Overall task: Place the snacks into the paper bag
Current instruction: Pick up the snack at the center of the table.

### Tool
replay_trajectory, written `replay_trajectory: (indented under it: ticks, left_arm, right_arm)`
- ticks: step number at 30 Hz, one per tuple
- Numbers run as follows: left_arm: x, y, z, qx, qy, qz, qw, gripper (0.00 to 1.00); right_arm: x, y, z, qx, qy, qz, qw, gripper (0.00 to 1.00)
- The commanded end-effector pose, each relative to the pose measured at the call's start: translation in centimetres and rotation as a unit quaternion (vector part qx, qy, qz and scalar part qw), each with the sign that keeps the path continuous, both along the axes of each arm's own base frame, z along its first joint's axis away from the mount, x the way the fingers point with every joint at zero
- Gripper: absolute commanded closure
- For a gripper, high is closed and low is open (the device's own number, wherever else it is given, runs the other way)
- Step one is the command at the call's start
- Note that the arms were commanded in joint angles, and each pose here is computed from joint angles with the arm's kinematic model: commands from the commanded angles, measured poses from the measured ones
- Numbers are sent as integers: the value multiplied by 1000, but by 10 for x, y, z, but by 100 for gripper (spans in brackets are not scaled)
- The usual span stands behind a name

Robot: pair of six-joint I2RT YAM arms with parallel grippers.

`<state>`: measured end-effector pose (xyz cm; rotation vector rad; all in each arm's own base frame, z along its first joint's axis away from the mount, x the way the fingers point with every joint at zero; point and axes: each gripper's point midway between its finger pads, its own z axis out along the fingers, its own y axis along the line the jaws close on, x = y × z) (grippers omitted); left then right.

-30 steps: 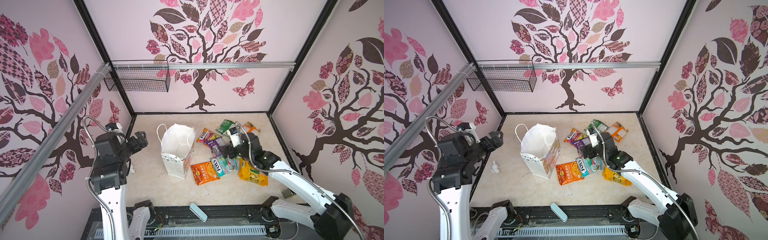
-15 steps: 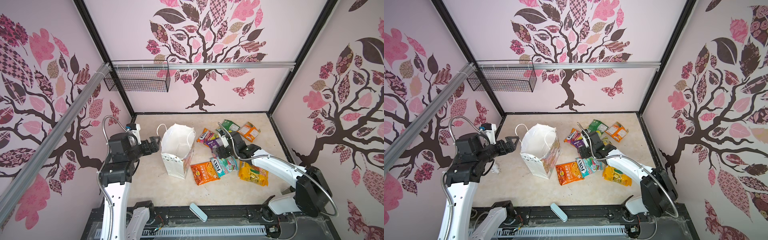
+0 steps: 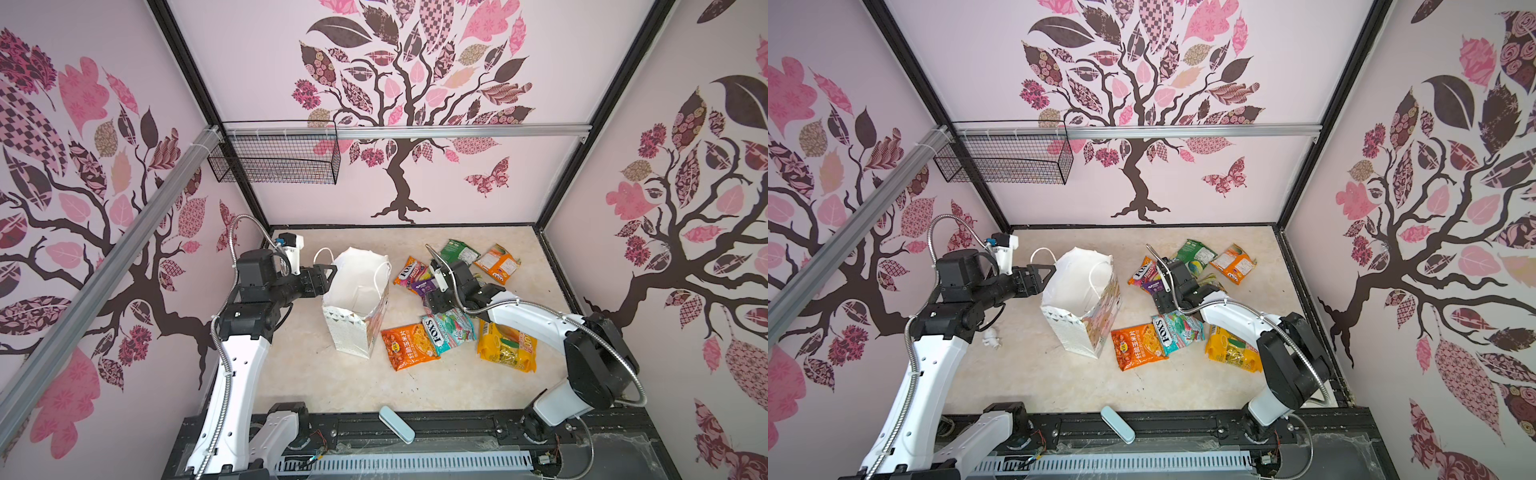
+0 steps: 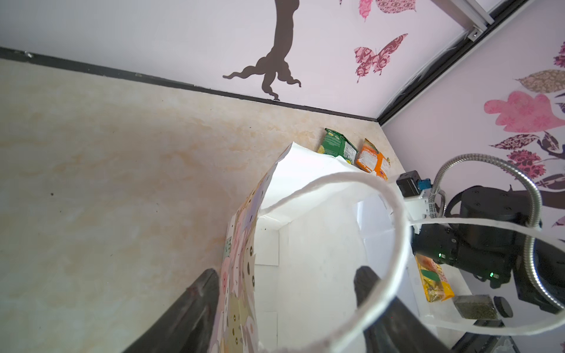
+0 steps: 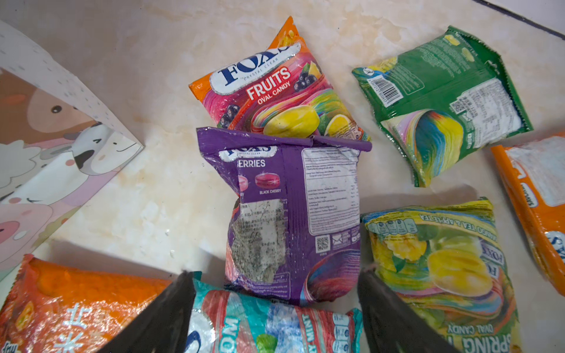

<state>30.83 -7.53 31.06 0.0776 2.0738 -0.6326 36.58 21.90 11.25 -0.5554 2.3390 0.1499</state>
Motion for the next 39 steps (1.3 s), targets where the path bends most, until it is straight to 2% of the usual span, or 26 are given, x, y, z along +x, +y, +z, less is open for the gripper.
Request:
replay_trajectory:
  ticks: [1,9,14,21,25,31,39]
  left_arm:
    - [7,-2,-8,9,-12,-15,1000,33]
    - [4,-3,-13,0,-12,-9,1000,35]
    - [4,4,-13,7,-10,12,1000,35]
    - [2,2,-5,-3,-20,12,1000,37]
    - [1,10,-8,12,-15,30,999,38]
    - [1,33,-11,45,-10,93,995,45]
    - [0,22,-9,23,-8,71,997,47]
  right_arm:
    - [16,9,5,7,-21,-1,1000,15]
    - [31,9,-12,-21,-25,-2,999,15]
    - [35,10,-13,-17,-31,-4,999,16]
    - [41,7,-17,-13,-32,-9,999,20]
    - [46,3,-21,-12,-28,-14,999,21]
    - [50,0,-13,-23,-30,-14,999,22]
    - [47,3,-15,-20,-25,-3,999,22]
